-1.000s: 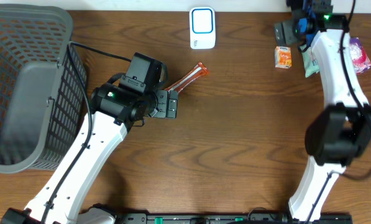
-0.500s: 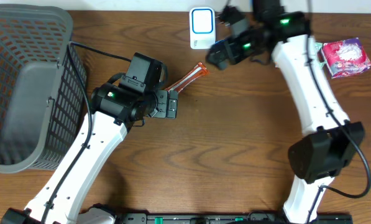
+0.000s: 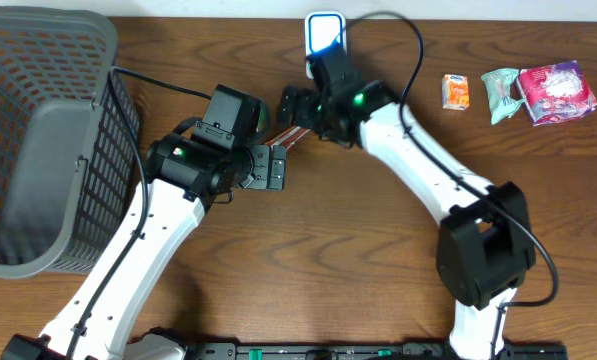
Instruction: Scan the item barcode
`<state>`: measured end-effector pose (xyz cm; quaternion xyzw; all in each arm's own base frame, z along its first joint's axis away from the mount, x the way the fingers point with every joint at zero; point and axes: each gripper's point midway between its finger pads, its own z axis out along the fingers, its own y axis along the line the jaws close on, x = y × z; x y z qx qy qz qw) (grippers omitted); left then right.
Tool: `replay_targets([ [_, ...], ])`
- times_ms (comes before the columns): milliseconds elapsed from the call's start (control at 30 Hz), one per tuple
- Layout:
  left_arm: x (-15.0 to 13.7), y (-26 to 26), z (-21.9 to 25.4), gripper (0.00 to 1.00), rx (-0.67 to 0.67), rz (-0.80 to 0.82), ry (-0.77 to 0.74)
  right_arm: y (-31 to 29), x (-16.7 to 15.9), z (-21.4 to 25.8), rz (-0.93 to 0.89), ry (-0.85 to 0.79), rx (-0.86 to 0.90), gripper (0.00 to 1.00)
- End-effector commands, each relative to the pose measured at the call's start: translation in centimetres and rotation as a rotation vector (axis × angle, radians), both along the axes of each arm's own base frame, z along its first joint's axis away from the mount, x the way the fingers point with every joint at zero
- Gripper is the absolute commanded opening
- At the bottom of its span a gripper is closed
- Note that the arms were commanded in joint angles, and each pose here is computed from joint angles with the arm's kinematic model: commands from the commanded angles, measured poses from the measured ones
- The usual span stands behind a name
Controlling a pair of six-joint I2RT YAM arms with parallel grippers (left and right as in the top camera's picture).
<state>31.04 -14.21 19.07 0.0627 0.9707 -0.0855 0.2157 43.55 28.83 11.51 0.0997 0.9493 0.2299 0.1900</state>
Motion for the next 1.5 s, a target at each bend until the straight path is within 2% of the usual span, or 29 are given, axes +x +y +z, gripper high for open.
replay_targets([
  [0, 0.1, 0.1, 0.0, 0.98, 0.002, 0.002, 0.003, 0.1, -0.2, -3.3, -0.164, 0.075, 0.014, 0.99],
  [67, 0.1, 0.1, 0.0, 0.98, 0.002, 0.002, 0.003, 0.9, -0.2, -4.5, -0.138, 0.097, 0.036, 0.99],
  [333, 0.1, 0.1, 0.0, 0.98, 0.002, 0.002, 0.003, 2.7, 0.1, -8.2, -0.13, 0.148, 0.086, 0.85],
  [567, 0.1, 0.1, 0.0, 0.98, 0.002, 0.002, 0.003, 2.2, 0.4, -8.8, -0.14, 0.132, 0.054, 0.72],
  [1033, 0.1, 0.1, 0.0, 0.98, 0.002, 0.002, 0.003, 2.6, 0.1, -11.3, -0.136, 0.148, 0.026, 0.72],
  [1133, 0.1, 0.1, 0.0, 0.98, 0.002, 0.002, 0.003, 1.8, -0.1, -11.7, -0.135, 0.151, -0.013, 0.58],
  [1200, 0.1, 0.1, 0.0, 0.98, 0.002, 0.002, 0.003, 1.5, 0.1, -11.6, -0.103, 0.135, -0.035, 0.39],
  [1333, 0.0, 0.1, 0.0, 0.98, 0.002, 0.002, 0.003, -0.5, -0.2, -11.5, -0.104, 0.165, -0.079, 0.11],
  [1400, 0.1, 0.1, 0.0, 0.98, 0.002, 0.002, 0.003, -2.1, -0.4, -11.2, -0.115, 0.192, -0.104, 0.01],
  [1467, 0.0, 0.1, 0.0, 0.98, 0.002, 0.002, 0.003, -3.7, -0.6, -10.7, -0.113, 0.206, -0.141, 0.01],
])
